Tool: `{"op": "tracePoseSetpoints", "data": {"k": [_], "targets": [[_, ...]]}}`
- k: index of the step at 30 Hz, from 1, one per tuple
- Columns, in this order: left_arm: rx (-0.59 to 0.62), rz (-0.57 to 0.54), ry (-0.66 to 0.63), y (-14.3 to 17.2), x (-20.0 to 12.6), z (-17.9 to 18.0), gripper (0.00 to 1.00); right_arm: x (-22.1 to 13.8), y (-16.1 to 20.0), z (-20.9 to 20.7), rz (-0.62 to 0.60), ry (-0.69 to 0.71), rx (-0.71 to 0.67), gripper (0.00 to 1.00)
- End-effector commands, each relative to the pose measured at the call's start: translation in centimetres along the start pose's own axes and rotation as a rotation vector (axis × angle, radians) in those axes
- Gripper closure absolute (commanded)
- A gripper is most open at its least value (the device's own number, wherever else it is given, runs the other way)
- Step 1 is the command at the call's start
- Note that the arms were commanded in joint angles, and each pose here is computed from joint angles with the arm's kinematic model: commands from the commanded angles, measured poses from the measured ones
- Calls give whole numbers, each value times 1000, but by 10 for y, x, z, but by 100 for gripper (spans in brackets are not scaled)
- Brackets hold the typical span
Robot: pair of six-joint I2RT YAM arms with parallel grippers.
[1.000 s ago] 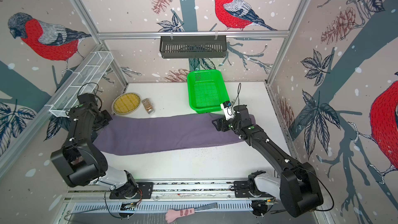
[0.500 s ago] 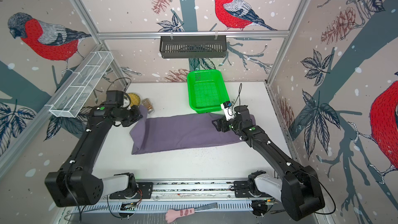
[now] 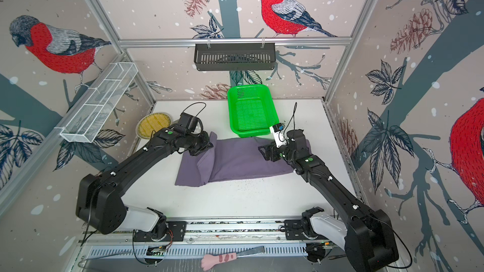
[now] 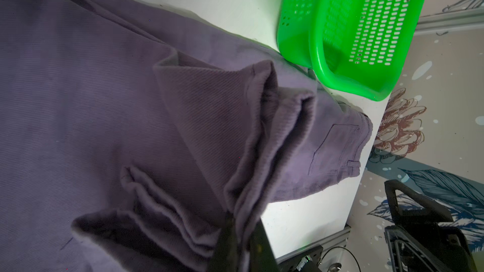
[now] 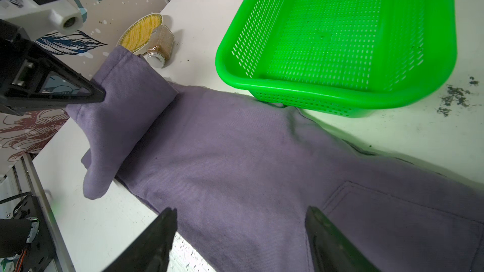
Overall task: Fold and stack the trousers
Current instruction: Fold the trousers at the center of the table.
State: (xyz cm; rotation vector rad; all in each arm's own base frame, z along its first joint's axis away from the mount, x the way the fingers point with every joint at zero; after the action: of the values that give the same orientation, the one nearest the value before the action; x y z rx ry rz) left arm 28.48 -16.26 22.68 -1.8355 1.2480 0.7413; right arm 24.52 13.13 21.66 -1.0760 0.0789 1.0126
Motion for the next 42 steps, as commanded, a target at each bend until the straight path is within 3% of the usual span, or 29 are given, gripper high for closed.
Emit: {"op": "tracePoseSetpoints", "data": {"k": [1,14,18,29,33,38,42], "targets": [[-10,-53,43,-12,7,-7,100,-2,-5,4,-32,-20,-3,21],[-47,-158,77,-23,21,-11,100,2,-2,3,-16,-30,6,21],[-48,-94,98,-18,39,-9,100,3,-2,2,-14,-32,5,20],[-26,-64,131,-13,77,-17,99,6,2,2,3,-35,9,20],[-21,-89,139,-16,83,-20,93,7,3,3,8,-37,9,20],[17,-52,165,-10,95,-30,77,7,4,3,10,-35,9,20],[116,-30,183,-7,95,-45,65,7,4,5,13,-41,5,20]]}}
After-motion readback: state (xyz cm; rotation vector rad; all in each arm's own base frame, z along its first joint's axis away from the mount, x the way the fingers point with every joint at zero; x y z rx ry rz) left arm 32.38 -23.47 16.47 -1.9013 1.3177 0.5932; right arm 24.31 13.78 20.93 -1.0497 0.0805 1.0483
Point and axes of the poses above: each gripper's point midway between its finger pads, its own x axis out along the fingers, its own z axis along the line the jaws close on, y = z × x, the point moved 8 cm from there along -x, back along the fingers, and after that the axes turned 14 degrees about x, right-handed, at the moved point
